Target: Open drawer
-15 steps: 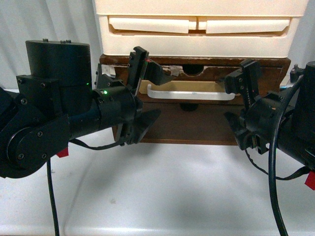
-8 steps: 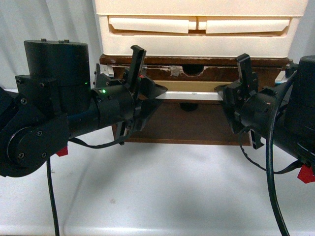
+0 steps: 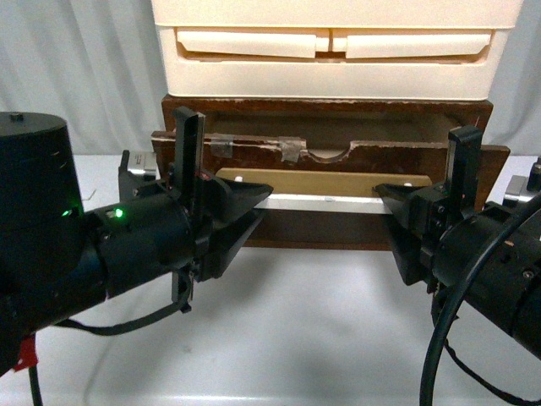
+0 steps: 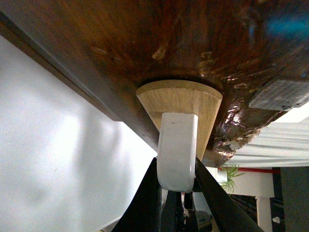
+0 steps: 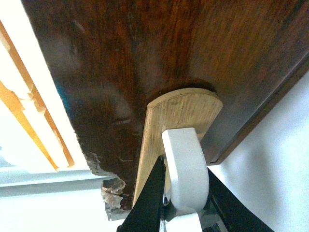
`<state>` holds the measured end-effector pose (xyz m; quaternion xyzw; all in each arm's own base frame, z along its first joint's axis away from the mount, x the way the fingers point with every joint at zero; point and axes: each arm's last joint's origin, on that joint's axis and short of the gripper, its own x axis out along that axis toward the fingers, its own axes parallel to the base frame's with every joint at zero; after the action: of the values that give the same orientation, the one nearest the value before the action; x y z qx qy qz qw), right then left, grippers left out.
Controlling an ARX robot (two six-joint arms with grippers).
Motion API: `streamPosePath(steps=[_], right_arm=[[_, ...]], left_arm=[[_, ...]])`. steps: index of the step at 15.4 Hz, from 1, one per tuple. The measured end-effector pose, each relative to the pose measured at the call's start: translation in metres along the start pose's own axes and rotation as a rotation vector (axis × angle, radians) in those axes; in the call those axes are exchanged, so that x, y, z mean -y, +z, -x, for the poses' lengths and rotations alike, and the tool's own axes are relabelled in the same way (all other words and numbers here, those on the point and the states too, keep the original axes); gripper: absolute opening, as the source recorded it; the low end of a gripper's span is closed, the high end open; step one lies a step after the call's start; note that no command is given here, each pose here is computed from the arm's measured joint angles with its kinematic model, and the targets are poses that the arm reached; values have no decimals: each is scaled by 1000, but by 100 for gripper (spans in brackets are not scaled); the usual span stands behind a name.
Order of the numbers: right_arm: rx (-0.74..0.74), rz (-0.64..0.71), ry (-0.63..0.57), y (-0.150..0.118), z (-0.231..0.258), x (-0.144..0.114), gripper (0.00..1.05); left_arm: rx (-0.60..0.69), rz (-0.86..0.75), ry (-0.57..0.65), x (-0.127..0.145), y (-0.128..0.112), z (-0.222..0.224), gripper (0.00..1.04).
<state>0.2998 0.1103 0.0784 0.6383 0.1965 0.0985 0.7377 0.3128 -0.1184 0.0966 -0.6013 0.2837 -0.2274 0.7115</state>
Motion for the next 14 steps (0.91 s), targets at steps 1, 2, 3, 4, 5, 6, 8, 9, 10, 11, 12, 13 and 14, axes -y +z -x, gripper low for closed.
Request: streamPosePath(steps=[1,2,3,4,5,6,8,9,10,11,12,13,14], right_arm=[[-6,-4,-11,-4,6,2,15],[-13,-4,-26,-9,12,5,15],[-30,-10,-47,-15,19,10,15],[-44,-12,-63,-21,26,13,15],[-58,-17,-83,-24,32,17,15],[-65,8,-105,-25,36,21,21],[-73,58,-176,-29,47,31,40],[-60,78,-201,-28,50,33,50],[-54,111,-208,-27,52,32,59],[-47,156,-198,-23,54,27,69],[-36,193,-176,-19,58,20,78],[-32,236,-124,-13,63,7,89],[-13,296,-62,-8,68,-9,98]], left_arm=[[0,4,9,-3,-5,5,13],[-1,16,27,-6,-10,14,13],[4,26,46,-9,-15,21,13],[14,36,57,-11,-17,27,13],[12,44,75,-14,-20,33,13],[6,55,95,-18,-24,39,19],[-22,23,114,-19,-30,52,38],[-34,-4,104,-14,-29,53,47],[-34,-41,100,-10,-29,53,56],[-35,-102,96,0,-27,53,65],[-21,-181,99,14,-23,52,74],[-14,-264,79,32,-19,53,83],[-8,-383,89,51,-17,57,94]])
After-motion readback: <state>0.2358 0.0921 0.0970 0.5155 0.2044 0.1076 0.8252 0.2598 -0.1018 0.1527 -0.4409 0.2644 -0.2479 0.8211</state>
